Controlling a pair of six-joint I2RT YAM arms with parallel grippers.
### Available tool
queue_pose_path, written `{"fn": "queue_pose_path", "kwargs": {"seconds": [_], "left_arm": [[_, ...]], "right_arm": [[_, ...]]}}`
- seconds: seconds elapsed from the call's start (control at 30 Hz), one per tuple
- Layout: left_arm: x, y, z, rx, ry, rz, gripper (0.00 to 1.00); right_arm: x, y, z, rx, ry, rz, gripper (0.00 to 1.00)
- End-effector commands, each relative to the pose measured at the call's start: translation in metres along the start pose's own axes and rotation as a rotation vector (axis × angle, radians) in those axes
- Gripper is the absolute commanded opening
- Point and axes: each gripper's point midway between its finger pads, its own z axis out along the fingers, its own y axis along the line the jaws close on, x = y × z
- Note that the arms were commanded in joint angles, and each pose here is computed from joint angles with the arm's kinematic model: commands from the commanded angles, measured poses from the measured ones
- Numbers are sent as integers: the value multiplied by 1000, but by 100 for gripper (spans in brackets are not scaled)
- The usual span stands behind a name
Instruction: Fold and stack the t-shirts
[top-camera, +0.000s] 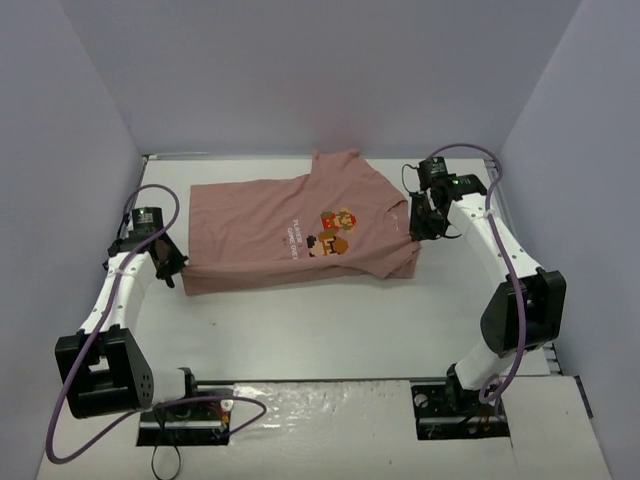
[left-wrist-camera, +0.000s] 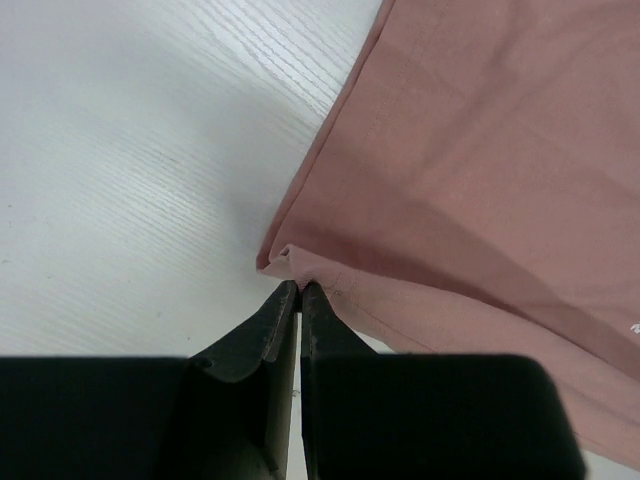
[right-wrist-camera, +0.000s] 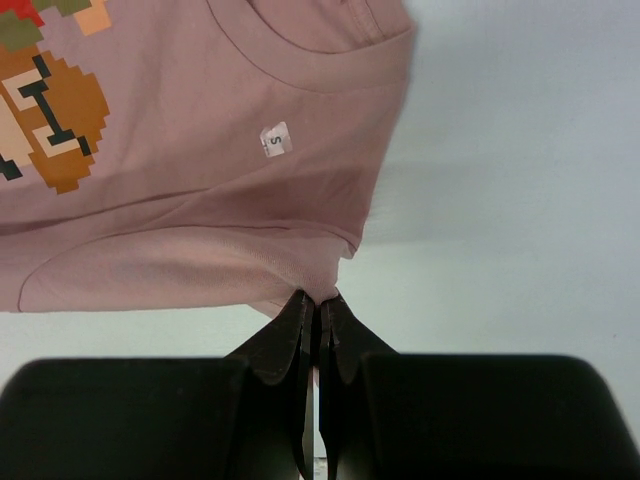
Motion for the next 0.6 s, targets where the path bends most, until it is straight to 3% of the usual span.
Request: {"fn": "queue_pose_path", "kwargs": {"seconds": [0.0,0.57], "left_arm": [[-24,-12,-4,17,-82,14,0],[-27,-5,32,-64,-57,-10,0]], "right_arm": [[-20,-1,-5,12,-44,-22,0],[-45,1,20,54,-33,-50,0]]}}
